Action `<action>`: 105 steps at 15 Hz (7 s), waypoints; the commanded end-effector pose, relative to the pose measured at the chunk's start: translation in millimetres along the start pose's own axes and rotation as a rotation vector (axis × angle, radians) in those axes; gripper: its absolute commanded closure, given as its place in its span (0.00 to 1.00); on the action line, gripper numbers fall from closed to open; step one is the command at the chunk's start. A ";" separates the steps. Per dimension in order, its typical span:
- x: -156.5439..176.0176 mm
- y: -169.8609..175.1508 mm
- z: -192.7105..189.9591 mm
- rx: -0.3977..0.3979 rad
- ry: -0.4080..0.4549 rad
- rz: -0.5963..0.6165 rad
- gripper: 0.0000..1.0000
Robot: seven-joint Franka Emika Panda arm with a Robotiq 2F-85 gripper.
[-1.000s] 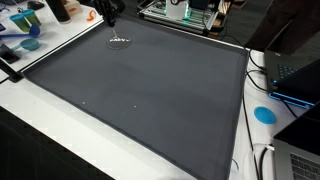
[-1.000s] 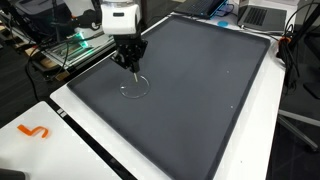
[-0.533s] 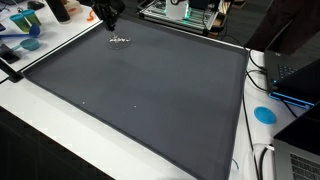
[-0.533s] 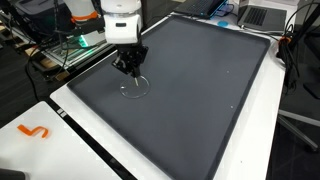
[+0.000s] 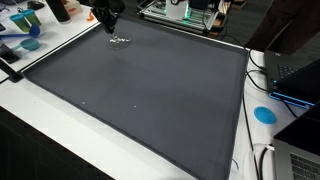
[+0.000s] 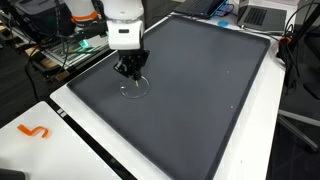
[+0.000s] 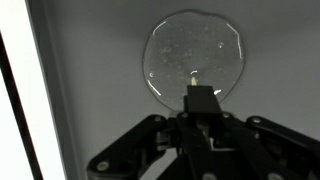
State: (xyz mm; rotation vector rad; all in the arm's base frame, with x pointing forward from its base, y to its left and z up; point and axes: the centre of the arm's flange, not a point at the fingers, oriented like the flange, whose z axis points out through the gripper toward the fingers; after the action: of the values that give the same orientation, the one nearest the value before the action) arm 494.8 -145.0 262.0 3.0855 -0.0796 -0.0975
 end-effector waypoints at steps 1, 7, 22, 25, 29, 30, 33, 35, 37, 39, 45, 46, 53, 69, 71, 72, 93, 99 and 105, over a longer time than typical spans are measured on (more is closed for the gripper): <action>5.1 5.4 12.6 0.004 -0.010 0.001 0.96; 6.3 6.6 11.4 0.001 -0.019 0.009 0.96; 0.0 2.7 -2.9 0.007 -0.022 -0.006 0.96; -3.4 1.1 -12.0 0.002 -0.007 -0.006 0.96; -6.3 -0.9 -25.4 -0.009 0.009 -0.007 0.96; -6.6 -2.0 -29.2 -0.012 0.012 -0.006 0.96; -6.2 -6.3 -41.5 -0.023 0.024 -0.013 0.96; -6.3 -11.6 -49.4 -0.040 0.019 -0.016 0.96; -6.6 -19.1 -56.6 -0.060 0.007 -0.010 0.96; -6.6 -29.1 -62.3 -0.091 -0.013 0.003 0.96; -2.4 -74.1 -70.6 -0.195 -0.027 0.028 0.96; -0.5 -81.6 -70.3 -0.213 -0.020 0.027 0.96; 19.4 -121.3 -56.5 -0.396 0.015 0.098 0.96; 49.3 -147.0 -5.2 -0.649 0.065 0.230 0.96; 51.5 -147.4 0.4 -0.680 0.080 0.245 0.96; 52.3 -146.9 3.6 -0.696 0.083 0.252 0.96; 53.4 -125.0 11.7 -0.759 -0.019 0.265 0.96; 54.6 -91.0 -11.2 -0.653 -0.055 0.213 0.96; 54.4 -45.4 -40.6 -0.382 -0.071 0.132 0.96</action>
State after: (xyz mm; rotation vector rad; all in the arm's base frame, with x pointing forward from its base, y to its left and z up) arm 564.5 -77.5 280.1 2.5506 -0.2699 -0.1714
